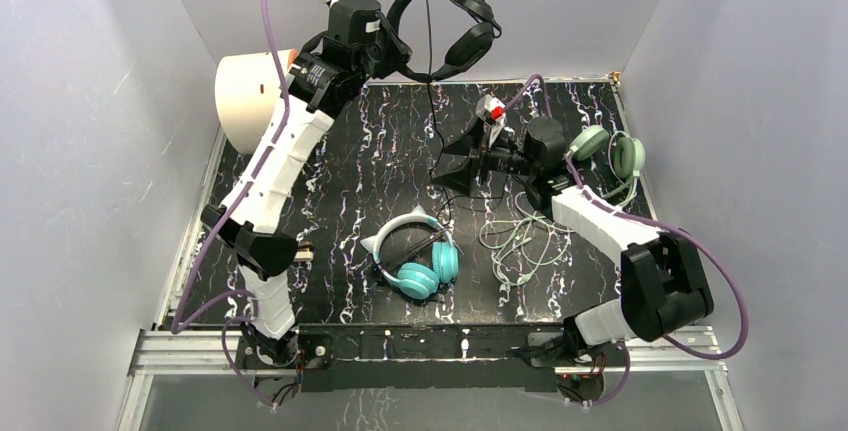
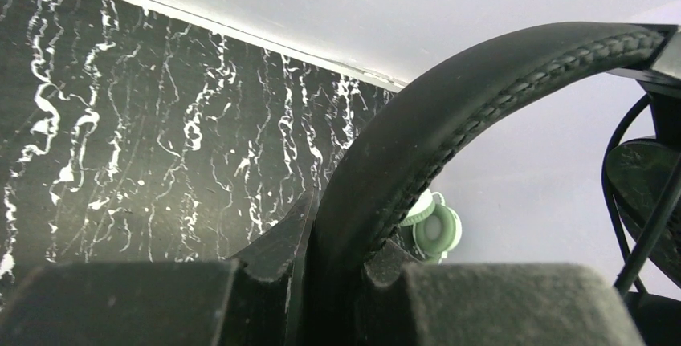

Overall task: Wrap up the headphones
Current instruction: Wrap the headphones cable around the headphones.

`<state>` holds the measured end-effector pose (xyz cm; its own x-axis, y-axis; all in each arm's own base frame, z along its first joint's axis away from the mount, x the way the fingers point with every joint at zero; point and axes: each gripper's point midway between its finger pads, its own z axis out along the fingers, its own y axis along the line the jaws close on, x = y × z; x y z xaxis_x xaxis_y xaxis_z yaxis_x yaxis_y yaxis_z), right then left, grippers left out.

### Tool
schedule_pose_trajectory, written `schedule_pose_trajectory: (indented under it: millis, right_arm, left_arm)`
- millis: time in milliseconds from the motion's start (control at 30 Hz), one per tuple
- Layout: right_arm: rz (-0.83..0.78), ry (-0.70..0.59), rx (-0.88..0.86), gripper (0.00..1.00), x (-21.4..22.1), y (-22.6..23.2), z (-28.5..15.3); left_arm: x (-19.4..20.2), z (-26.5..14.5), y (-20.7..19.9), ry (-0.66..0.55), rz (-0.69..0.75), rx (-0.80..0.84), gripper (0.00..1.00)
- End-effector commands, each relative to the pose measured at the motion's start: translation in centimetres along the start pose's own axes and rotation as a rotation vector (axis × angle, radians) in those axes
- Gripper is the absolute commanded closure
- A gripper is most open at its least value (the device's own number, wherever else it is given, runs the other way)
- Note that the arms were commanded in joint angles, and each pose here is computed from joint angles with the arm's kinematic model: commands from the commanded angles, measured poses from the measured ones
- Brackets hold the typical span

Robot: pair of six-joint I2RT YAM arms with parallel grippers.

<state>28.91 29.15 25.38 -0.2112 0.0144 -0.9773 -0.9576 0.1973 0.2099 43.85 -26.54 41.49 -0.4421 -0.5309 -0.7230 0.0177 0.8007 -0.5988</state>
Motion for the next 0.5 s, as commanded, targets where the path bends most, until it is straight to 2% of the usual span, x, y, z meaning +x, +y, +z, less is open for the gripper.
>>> schedule_pose_trajectory:
  millis: [0,133,333,467]
  right_arm:
    - [-0.113,-0.153,0.021,0.02,-3.0,-0.7,0.8]
    - [-0.096,-0.188,0.08,0.04,-2.9,-2.2,1.1]
    - [-0.069,-0.209,0.119,0.14,-2.7,-3.8,1.6]
    - [-0.053,-0.23,0.075,0.17,-2.8,-3.5,2.1]
  left_arm:
    - [-3.7,-5.3,-3.9,-0.054,-0.097,0.178,1.0]
    - [-4.2,-6.4,-4.5,-0.056,-0.106,0.21,1.0]
    - [-4.8,-7.5,-5.1,-0.066,-0.116,0.24,1.0]
    - [-4.8,-7.8,-5.4,-0.056,-0.123,0.259,1.0]
